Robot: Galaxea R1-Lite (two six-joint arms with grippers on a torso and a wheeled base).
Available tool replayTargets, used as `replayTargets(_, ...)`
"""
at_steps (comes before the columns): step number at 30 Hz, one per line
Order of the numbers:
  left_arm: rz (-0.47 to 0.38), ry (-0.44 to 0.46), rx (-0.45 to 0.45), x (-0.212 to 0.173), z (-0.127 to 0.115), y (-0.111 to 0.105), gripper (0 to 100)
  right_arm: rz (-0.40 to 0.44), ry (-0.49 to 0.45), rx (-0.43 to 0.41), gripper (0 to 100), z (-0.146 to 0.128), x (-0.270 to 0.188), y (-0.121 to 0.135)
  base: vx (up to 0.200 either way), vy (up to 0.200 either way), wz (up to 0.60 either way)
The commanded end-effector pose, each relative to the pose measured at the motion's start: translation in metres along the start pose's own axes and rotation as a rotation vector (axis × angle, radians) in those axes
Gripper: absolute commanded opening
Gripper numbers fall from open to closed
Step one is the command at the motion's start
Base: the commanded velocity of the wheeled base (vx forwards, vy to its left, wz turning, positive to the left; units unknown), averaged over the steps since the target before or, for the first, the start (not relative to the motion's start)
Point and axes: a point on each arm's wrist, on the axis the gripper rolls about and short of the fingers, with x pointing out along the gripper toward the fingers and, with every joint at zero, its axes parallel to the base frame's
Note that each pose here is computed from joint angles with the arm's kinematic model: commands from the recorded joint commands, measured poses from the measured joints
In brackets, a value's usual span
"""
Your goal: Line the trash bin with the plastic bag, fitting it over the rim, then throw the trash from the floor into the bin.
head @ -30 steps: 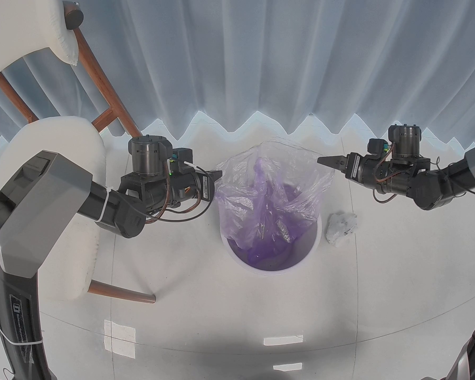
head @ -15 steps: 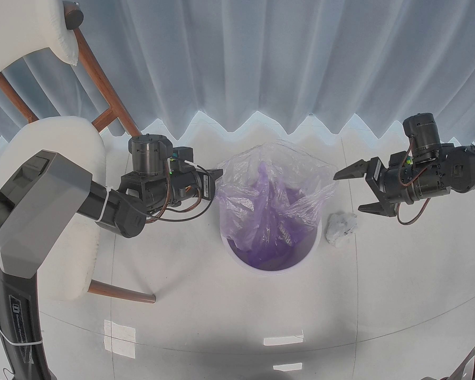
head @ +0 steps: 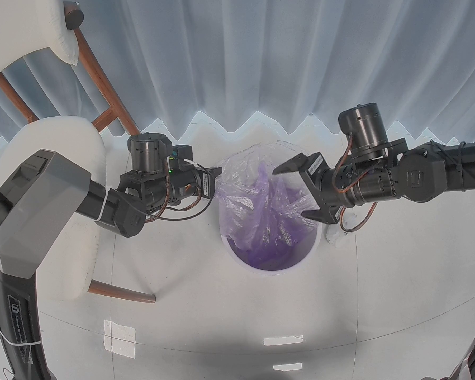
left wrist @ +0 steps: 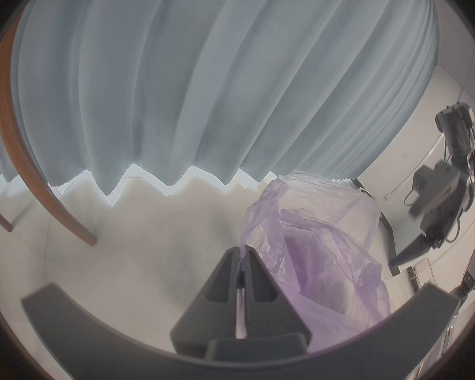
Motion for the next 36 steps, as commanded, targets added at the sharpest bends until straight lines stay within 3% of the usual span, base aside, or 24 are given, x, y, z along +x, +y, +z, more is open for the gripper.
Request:
replayTargets(1, 0.004, 0.0, -0.001, -0.001, 0.0, 0.001, 0, -0.119, 0.046, 0.012, 100, -0.01, 0.015, -0.009, 0.0, 0.0, 0.0)
replayTargets(7, 0.004, 0.003, -0.001, 0.0, -0.002, 0.002, 0, -0.235, 0.013, 0.021, 100, -0.014, 0.042, -0.026, 0.0, 0.0, 0.0)
replayTargets(21, 0.019, -0.028, 0.007, 0.002, -0.001, -0.001, 0, -0.202, -0.114, 0.038, 100, 0.008, 0.061, -0.011, 0.0, 0.0, 0.0)
replayTargets(36, 0.012, -0.036, 0.011, 0.004, -0.004, -0.004, 0, -0.32, -0.175, 0.026, 100, 0.021, 0.064, -0.03, 0.0, 0.0, 0.0)
